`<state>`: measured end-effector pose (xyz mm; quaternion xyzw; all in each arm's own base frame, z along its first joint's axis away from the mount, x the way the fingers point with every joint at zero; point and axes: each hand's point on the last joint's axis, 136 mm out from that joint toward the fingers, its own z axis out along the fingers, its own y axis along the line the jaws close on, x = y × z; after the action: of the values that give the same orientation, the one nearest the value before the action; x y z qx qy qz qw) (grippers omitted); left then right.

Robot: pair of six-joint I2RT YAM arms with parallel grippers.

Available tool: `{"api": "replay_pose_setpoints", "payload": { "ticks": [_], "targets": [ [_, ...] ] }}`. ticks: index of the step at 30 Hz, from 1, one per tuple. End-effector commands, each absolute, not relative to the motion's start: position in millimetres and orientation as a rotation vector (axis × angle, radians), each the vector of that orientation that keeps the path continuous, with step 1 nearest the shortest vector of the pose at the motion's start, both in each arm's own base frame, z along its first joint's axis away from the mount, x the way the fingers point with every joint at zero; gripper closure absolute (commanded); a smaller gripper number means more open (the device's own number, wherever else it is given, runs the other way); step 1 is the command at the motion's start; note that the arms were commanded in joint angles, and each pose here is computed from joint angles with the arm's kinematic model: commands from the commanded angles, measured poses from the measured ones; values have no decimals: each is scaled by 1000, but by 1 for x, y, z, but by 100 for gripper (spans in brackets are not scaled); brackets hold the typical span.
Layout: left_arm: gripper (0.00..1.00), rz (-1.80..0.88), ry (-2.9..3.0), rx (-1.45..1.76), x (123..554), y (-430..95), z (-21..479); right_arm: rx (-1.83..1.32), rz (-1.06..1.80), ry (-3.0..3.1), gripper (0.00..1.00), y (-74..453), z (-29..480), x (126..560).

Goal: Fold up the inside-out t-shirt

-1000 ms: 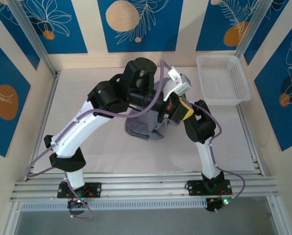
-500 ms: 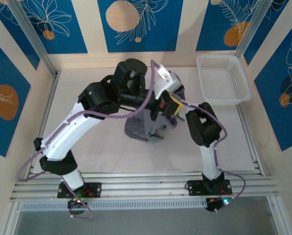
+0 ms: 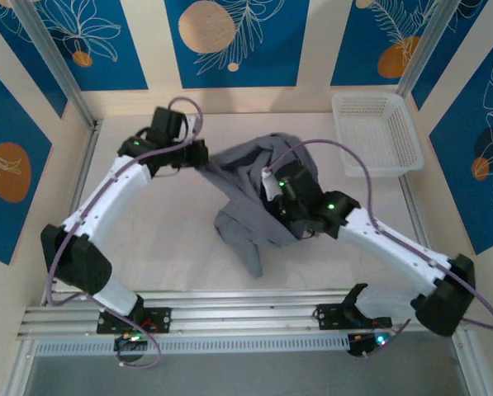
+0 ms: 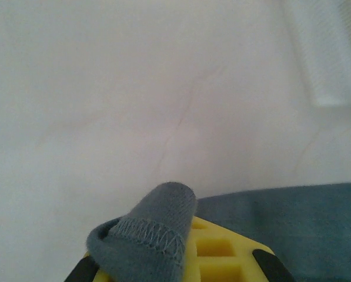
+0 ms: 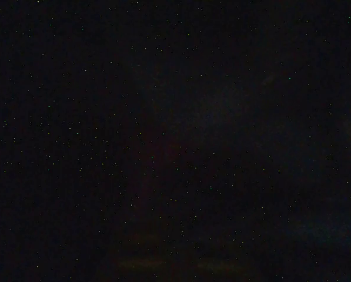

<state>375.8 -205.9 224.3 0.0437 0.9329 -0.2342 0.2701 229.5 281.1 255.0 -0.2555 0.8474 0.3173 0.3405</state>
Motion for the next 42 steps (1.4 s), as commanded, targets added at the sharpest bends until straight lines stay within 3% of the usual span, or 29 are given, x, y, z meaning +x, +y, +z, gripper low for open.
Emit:
{"api": "replay_pose_setpoints", "payload": {
  "ticks": [1,7,8,12,15,21,27,29,32,35,36,37,42],
  "targets": [
    [100,-725,2591,46,368,-214,178,-709,1004,1885,100,288,335,219],
    [100,-744,2676,-57,332,-202,113,-499,902,1698,100,252,407,239],
    [95,-715,2670,-71,329,-195,113,-459,871,1679,100,245,415,244],
    [48,-711,2548,-71,323,-180,160,-385,853,1662,100,239,424,255],
    [27,-743,2409,-31,312,-174,225,-357,868,1696,100,244,418,262],
    [23,-1257,1961,335,243,-236,350,-196,827,1860,100,243,401,288],
    [20,-1310,2030,546,229,-316,338,-171,917,1902,100,264,399,294],
    [22,-1340,2052,615,228,-342,330,-168,936,1922,100,268,399,295],
    [27,-1148,2235,509,250,-342,273,-119,932,1951,100,261,401,296],
    [81,-808,2409,339,276,-303,205,-4,919,1924,100,242,416,300],
    [94,-710,2440,278,281,-286,187,59,912,1919,100,232,422,302],
    [100,-642,2459,216,285,-270,174,112,912,1914,100,222,427,304],
    [100,-368,2565,-40,289,-172,118,477,930,1830,100,155,455,310]
  ]
}}
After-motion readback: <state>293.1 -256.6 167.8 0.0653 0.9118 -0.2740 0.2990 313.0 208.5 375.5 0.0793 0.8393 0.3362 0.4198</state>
